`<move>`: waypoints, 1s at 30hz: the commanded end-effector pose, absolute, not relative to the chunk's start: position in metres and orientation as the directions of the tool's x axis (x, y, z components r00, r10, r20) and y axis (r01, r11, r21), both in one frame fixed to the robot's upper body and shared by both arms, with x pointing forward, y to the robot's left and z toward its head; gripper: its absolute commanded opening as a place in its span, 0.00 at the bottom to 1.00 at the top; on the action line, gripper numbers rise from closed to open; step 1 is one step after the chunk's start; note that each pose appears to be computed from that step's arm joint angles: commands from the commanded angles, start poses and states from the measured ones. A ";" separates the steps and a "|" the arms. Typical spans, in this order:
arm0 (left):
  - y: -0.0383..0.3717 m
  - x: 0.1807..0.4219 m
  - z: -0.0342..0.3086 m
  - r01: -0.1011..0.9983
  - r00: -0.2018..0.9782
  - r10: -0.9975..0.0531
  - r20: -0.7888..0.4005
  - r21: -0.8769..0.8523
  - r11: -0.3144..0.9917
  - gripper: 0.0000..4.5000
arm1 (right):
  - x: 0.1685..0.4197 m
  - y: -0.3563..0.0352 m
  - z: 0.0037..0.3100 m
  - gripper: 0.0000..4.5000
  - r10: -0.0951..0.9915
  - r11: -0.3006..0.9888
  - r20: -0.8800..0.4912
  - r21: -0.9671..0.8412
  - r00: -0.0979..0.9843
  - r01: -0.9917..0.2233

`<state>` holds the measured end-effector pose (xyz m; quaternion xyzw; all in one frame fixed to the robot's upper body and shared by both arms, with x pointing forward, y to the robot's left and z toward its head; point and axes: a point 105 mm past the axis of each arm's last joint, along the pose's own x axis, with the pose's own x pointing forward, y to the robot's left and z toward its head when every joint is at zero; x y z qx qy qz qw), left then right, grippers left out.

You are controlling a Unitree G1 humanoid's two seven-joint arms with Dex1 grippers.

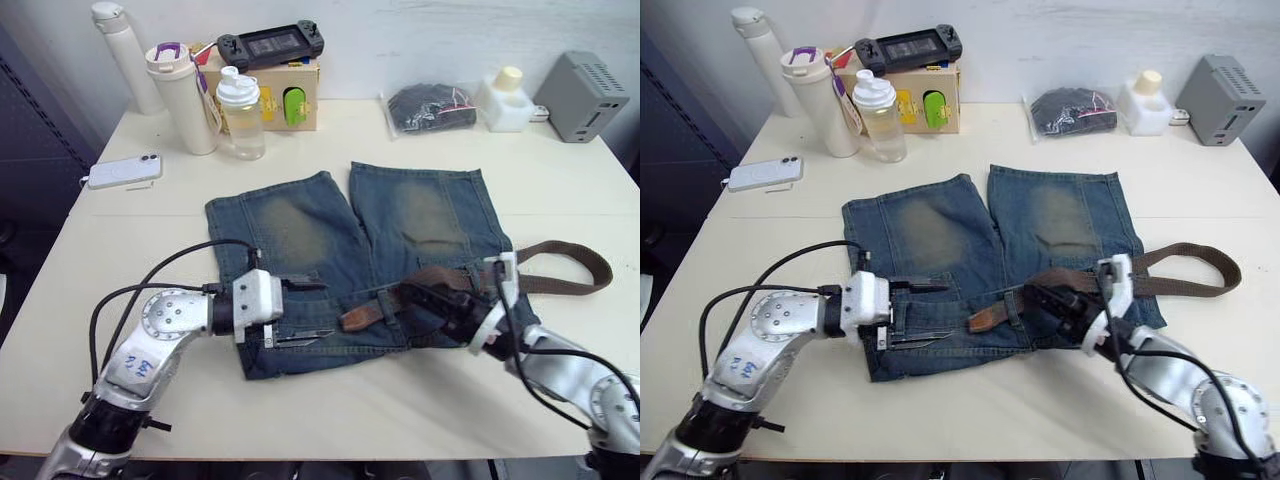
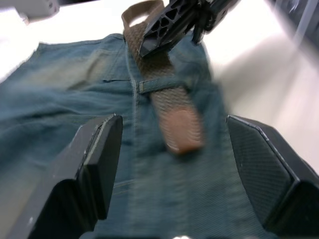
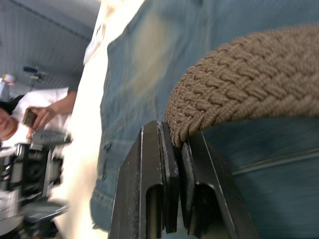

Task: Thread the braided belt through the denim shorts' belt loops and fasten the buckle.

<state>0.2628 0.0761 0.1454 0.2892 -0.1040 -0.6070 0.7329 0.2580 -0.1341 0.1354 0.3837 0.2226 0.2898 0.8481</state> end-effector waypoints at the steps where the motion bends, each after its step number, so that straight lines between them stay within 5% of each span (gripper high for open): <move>1: 0.066 0.269 0.149 0.712 0.250 -0.950 -0.185 0.700 0.051 0.82 | 0.257 -0.133 0.132 0.00 0.645 0.538 -0.166 0.791 0.746 -0.290; 14: 0.066 0.258 0.131 0.648 0.105 -0.953 -0.284 0.746 -0.151 0.82 | 0.258 -0.137 0.120 0.00 0.605 0.530 -0.203 0.824 0.770 -0.199; 25: 0.054 0.270 0.137 0.556 0.143 -0.957 -0.251 0.821 -0.132 0.82 | 0.258 -0.132 0.119 0.00 0.618 0.519 -0.196 0.829 0.761 -0.209; 30: 0.054 0.263 0.135 0.560 0.112 -0.964 -0.243 0.816 -0.140 0.42 | 0.258 -0.133 0.118 0.00 0.615 0.524 -0.202 0.827 0.762 -0.204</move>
